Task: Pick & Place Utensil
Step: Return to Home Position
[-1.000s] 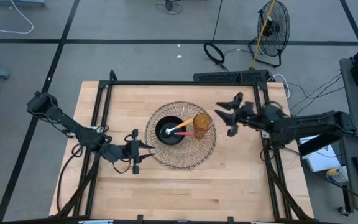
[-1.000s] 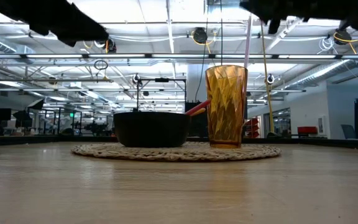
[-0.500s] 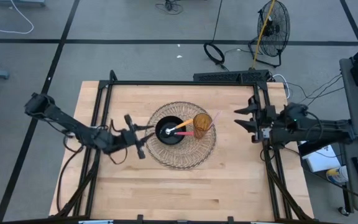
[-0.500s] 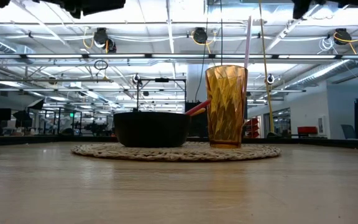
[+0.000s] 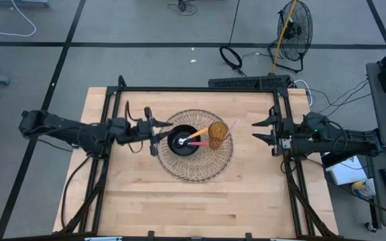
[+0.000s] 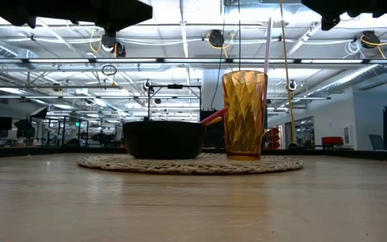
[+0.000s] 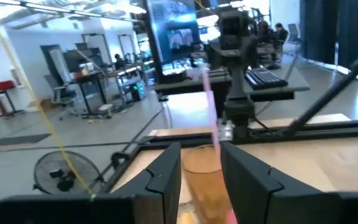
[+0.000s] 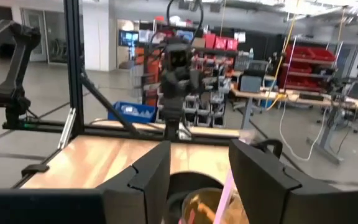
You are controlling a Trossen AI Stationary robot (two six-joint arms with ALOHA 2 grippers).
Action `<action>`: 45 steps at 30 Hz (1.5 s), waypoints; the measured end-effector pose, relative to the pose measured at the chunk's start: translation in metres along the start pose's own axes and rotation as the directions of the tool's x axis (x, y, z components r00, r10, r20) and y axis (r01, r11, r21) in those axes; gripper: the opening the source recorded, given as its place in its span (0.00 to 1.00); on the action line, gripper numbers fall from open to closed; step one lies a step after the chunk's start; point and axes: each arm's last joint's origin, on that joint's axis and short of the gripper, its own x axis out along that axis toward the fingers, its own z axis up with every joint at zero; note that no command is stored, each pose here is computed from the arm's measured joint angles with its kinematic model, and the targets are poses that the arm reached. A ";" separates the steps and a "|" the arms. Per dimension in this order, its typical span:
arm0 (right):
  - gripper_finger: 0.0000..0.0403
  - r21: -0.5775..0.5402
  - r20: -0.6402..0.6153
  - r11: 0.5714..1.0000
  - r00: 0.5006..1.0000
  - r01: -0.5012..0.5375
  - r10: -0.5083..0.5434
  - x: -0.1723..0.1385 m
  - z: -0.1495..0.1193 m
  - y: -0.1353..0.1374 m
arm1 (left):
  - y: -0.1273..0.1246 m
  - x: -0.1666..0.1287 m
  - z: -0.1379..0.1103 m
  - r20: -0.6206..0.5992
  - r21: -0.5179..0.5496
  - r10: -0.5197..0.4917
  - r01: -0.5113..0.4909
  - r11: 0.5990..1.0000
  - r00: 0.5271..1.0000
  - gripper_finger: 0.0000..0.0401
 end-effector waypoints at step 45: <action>0.39 0.135 0.004 0.988 0.997 0.075 -0.077 -0.014 -0.108 0.008 | 0.008 -0.103 -0.081 0.042 -0.196 -0.011 0.019 0.980 0.999 0.30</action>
